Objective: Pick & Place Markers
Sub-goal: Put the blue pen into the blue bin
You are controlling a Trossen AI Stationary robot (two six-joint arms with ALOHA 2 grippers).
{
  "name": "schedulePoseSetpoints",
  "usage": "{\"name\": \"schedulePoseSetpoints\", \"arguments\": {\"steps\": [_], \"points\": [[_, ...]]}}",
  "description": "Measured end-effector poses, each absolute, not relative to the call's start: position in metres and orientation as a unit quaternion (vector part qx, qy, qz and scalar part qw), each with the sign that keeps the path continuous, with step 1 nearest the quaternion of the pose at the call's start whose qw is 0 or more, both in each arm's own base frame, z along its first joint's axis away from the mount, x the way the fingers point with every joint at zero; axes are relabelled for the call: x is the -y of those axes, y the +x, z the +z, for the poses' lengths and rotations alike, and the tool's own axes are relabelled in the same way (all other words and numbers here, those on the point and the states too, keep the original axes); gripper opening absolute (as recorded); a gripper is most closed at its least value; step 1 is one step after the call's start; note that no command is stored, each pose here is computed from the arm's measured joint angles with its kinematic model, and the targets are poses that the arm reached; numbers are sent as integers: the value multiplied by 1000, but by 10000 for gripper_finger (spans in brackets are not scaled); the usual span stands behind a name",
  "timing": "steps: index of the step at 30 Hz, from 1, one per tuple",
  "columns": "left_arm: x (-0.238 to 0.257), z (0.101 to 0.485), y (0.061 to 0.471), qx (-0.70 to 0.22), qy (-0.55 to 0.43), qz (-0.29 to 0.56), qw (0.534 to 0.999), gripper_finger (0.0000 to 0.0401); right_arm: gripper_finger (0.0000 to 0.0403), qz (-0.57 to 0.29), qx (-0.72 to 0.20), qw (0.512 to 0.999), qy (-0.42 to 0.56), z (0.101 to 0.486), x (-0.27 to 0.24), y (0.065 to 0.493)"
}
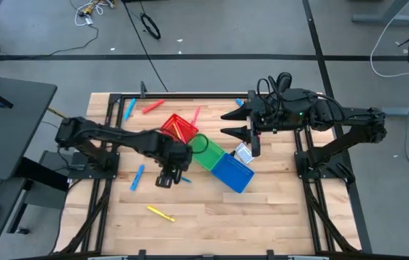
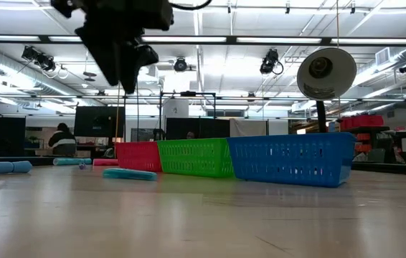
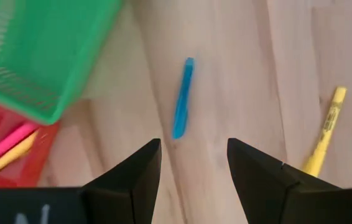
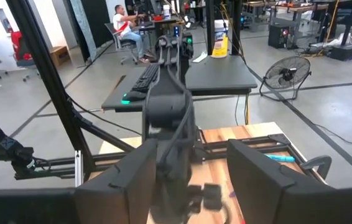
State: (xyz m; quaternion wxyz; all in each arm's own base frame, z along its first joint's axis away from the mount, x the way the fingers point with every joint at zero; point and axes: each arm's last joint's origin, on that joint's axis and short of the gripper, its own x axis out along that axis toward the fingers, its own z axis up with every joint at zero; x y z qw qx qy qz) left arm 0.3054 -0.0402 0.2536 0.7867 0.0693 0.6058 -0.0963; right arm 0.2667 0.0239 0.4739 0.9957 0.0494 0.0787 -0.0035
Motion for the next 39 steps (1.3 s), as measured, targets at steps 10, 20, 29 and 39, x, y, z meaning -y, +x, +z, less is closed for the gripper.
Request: {"name": "schedulePoseSetpoints", "arguments": {"steps": [10, 20, 29, 39], "points": [[59, 190, 327, -659, 142, -103, 731, 190, 196, -3, -79, 996, 48, 474, -24, 267], [52, 154, 343, -675, 138, -106, 717, 190, 196, 2, -84, 995, 54, 473, -24, 267], [53, 154, 350, -647, 156, -131, 735, 190, 196, 2, -87, 995, 53, 472, -24, 267], [54, 135, 352, -674, 143, -138, 711, 190, 196, 2, -86, 995, 49, 473, -24, 267]]}}
